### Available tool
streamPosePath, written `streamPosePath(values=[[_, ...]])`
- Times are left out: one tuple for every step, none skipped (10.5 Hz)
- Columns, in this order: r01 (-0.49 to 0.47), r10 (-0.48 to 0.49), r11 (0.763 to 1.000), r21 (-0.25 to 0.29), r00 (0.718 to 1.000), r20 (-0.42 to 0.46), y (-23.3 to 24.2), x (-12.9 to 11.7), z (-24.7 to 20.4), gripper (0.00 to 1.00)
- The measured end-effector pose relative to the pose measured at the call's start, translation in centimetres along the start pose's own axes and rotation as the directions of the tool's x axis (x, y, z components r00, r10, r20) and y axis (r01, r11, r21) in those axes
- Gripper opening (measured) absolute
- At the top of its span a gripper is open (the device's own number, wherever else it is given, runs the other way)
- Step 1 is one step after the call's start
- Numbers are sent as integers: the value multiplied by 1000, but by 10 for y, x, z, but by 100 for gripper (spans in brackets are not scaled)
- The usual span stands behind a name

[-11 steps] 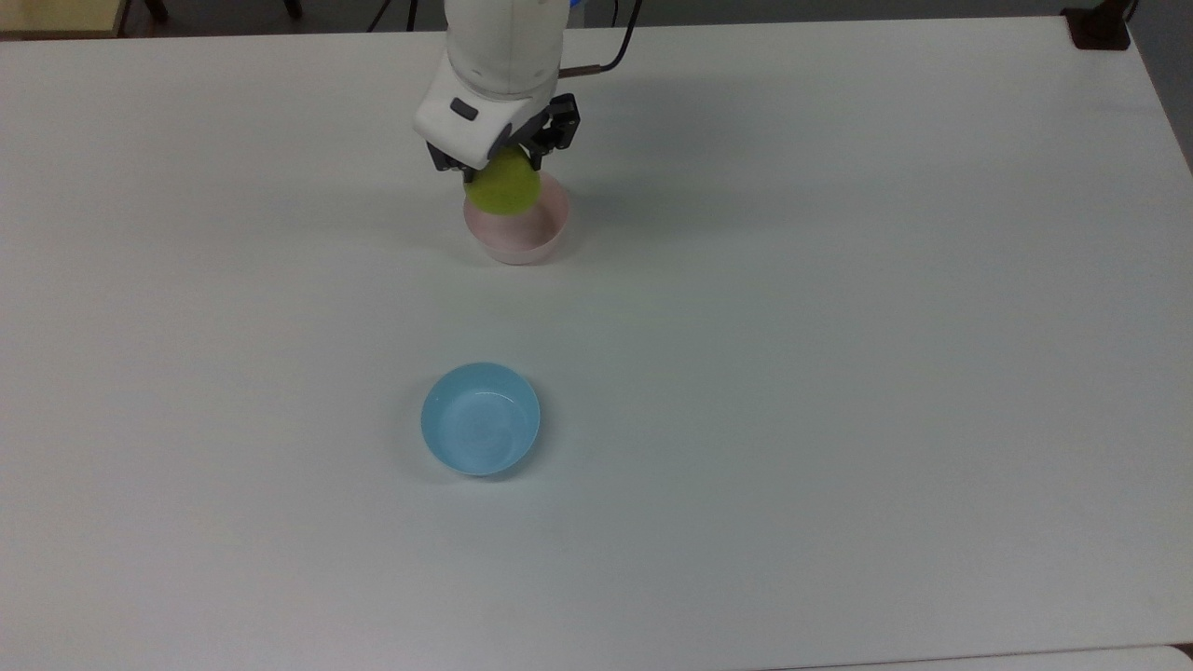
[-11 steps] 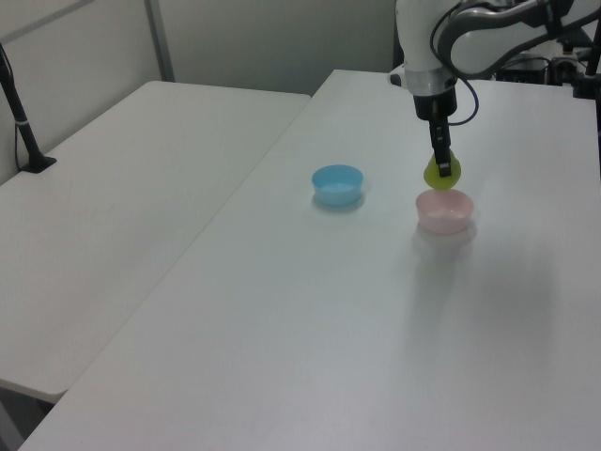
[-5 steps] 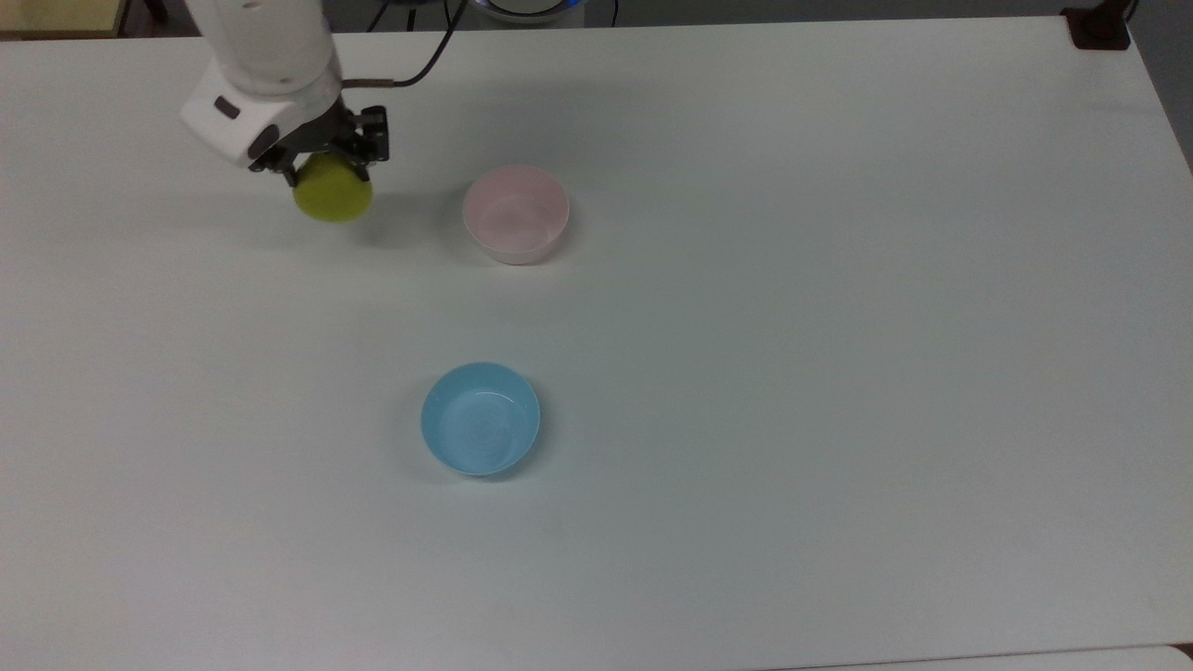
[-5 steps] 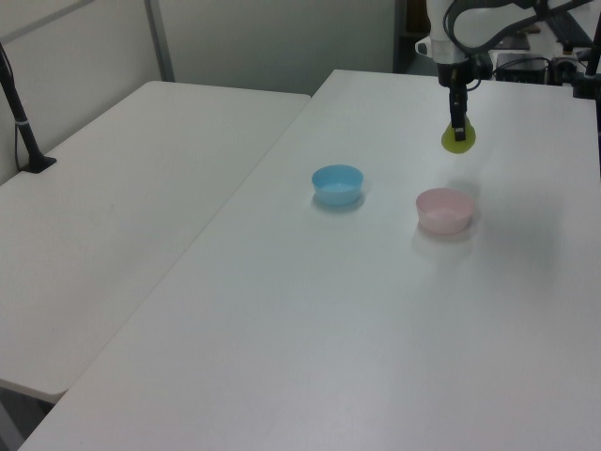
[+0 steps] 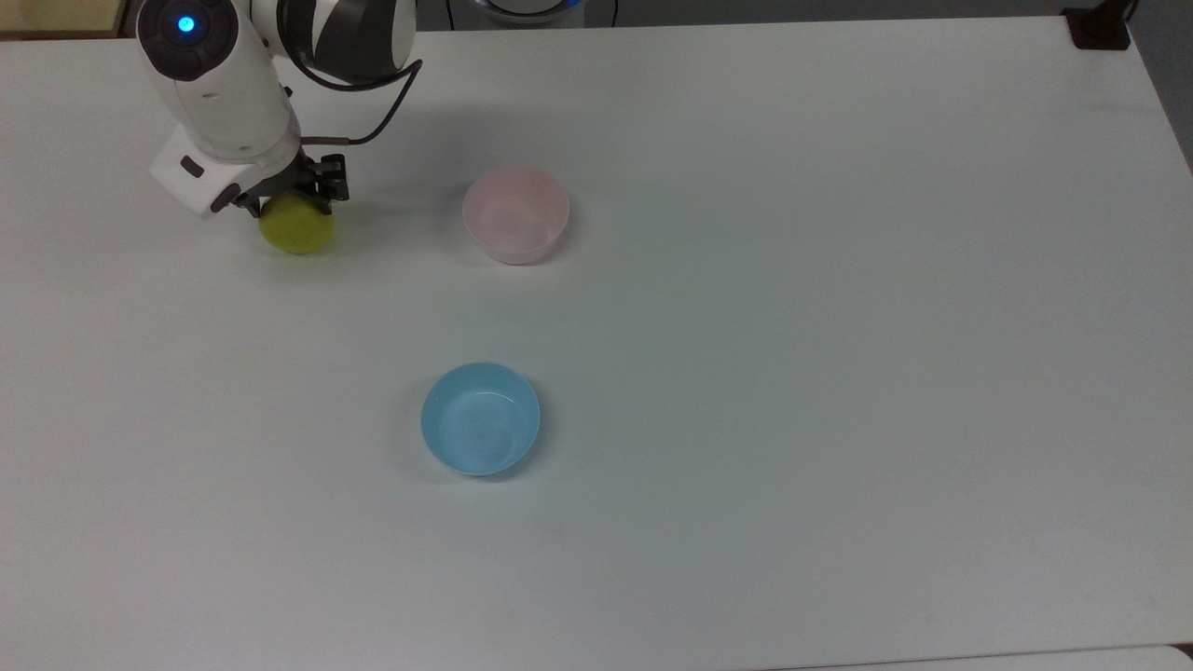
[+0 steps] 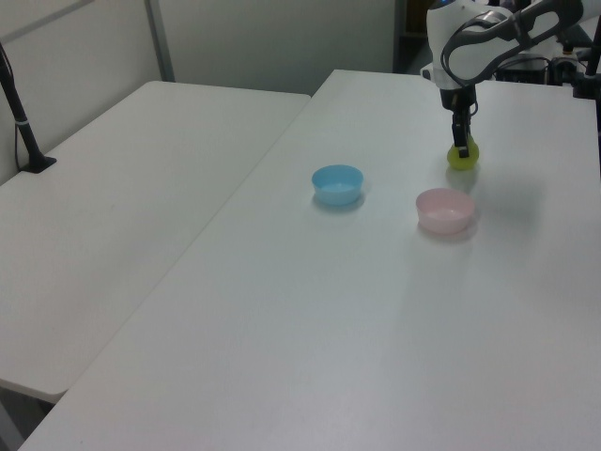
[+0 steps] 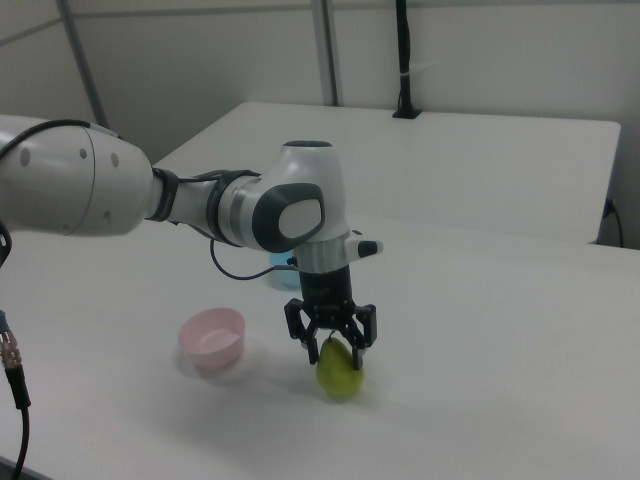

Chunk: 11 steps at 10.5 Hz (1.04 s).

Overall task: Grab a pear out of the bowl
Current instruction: 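Carry the pear away from the pink bowl and lower it to the table, then open the gripper, release the pear, and raise the gripper away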

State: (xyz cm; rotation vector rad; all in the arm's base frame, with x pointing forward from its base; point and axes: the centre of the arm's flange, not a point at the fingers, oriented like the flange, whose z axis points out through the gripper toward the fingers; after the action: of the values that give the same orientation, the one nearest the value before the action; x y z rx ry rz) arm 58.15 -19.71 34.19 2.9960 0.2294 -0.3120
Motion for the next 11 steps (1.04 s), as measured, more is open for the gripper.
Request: streamPosePath(values=[[-1, 1, 1000, -6, 1000, -8, 1, 1, -5, 78], [-5, 4, 1000, -13, 1000, -26, 3, 0, -15, 94], [-7, 6, 1000, -23, 999, -48, 4, -1, -30, 100], [-4, 2, 999, -32, 998, -65, -1, -5, -50, 100], [0, -4, 999, -42, 997, -79, -14, -9, -79, 100], [-1, -3, 999, -50, 996, -86, -37, -7, -111, 100], [-14, 9, 998, -56, 996, -91, -67, -3, -140, 100], [-49, 42, 997, -62, 993, -113, -96, 3, -163, 100], [-100, 90, 993, -62, 986, -140, -120, 2, -184, 100], [-146, 134, 988, -57, 976, -173, -142, -2, -203, 100], [-198, 186, 979, -39, 960, -210, -166, -7, -223, 100]])
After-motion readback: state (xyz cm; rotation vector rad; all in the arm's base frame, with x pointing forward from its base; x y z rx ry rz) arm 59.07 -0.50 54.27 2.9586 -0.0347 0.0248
